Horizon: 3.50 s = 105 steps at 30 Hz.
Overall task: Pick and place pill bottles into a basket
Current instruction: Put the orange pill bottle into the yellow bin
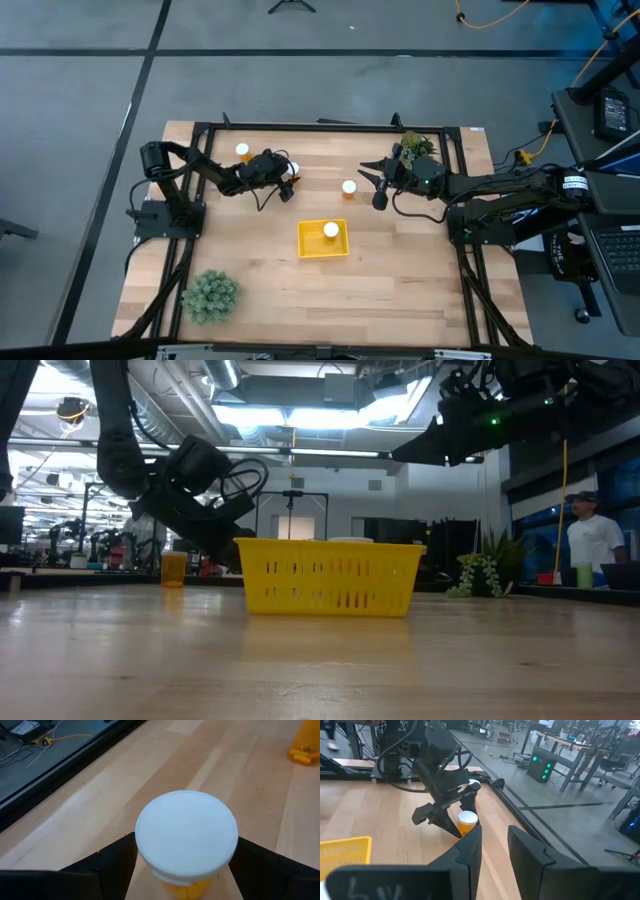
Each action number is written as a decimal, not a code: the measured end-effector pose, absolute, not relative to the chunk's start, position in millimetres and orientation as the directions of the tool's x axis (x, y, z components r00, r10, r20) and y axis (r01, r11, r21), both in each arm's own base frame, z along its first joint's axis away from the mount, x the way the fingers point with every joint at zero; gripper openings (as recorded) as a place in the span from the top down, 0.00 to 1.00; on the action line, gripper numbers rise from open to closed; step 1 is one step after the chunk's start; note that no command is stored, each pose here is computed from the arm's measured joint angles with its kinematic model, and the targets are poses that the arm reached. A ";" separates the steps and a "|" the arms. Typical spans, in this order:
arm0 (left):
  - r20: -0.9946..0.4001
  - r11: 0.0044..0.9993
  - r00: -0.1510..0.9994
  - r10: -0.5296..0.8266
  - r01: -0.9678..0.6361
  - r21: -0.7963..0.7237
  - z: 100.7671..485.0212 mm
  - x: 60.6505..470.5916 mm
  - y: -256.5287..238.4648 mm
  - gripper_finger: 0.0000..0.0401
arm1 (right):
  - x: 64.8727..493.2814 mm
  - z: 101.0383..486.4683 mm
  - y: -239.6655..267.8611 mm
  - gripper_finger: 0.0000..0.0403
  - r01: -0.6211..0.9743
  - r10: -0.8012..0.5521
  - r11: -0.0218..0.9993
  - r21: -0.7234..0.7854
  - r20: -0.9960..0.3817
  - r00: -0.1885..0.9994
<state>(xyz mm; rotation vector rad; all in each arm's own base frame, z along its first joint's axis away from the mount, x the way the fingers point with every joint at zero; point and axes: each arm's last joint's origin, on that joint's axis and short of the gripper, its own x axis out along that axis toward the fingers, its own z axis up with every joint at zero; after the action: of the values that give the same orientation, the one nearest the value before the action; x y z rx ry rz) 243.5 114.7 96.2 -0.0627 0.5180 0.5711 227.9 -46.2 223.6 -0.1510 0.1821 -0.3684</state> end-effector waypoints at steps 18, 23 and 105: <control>-0.486 0.855 0.731 0.479 -0.514 0.069 96.4 243.9 114.1 0.53 | 227.9 223.4 -46.2 0.75 0.340 -0.370 0.921 -0.191 -0.151 0.917; -0.486 0.855 0.732 0.477 -0.515 0.064 96.4 244.1 113.6 0.51 | 227.9 223.4 -46.2 0.75 0.340 -0.370 0.921 -0.191 -0.151 0.917; -0.175 0.998 0.984 -0.009 -0.002 -0.067 191.7 255.3 -29.4 0.50 | 225.4 210.5 -44.2 0.75 0.312 -0.333 0.943 -0.119 -0.281 0.900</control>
<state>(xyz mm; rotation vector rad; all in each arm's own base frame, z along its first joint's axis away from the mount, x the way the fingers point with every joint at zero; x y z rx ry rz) 255.3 -29.4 191.7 -0.0669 0.1767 -0.0036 225.4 -44.2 210.5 -0.0714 0.3027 -0.3337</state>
